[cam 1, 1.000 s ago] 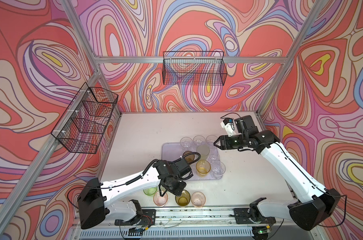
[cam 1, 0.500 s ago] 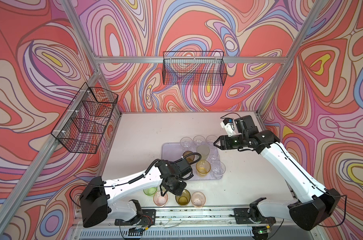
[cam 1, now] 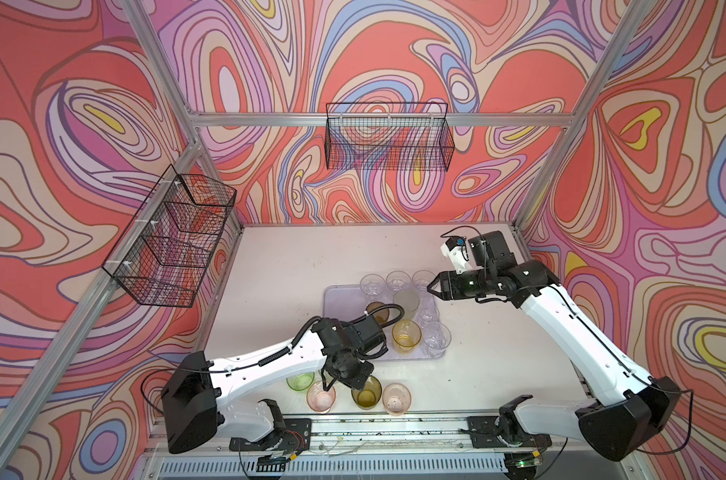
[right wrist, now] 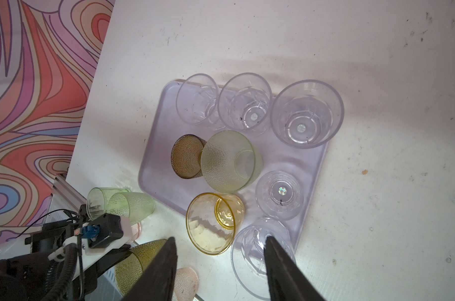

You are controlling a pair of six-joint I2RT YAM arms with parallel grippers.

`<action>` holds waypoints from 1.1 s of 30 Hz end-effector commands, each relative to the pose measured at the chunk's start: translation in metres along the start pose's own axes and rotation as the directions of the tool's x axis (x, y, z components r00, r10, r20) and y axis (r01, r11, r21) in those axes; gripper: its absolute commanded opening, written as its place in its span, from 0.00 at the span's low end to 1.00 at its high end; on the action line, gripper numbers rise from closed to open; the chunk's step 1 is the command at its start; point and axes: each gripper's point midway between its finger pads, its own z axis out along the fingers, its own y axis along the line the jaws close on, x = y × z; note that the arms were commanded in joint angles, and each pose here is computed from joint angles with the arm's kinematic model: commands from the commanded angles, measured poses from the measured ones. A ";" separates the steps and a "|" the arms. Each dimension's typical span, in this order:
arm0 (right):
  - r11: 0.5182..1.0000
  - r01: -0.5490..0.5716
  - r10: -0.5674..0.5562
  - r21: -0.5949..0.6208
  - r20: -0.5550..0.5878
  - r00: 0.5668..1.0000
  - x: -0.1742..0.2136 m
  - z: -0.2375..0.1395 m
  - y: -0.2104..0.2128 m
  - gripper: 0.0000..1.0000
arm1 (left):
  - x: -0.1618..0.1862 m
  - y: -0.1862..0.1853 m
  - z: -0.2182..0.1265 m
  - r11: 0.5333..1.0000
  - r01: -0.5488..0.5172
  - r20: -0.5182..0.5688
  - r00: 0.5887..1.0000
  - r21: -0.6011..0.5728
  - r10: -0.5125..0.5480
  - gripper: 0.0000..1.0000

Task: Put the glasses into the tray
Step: 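Close the left gripper on the second dark olive cup's rim, then lift the second dark olive cup with the left gripper toward the tray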

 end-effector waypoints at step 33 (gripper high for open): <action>1.000 0.011 -0.011 0.006 0.016 1.000 0.002 -0.003 -0.003 0.55 | -0.036 0.032 -0.046 0.991 0.110 0.041 0.993 -0.078 -0.107 0.00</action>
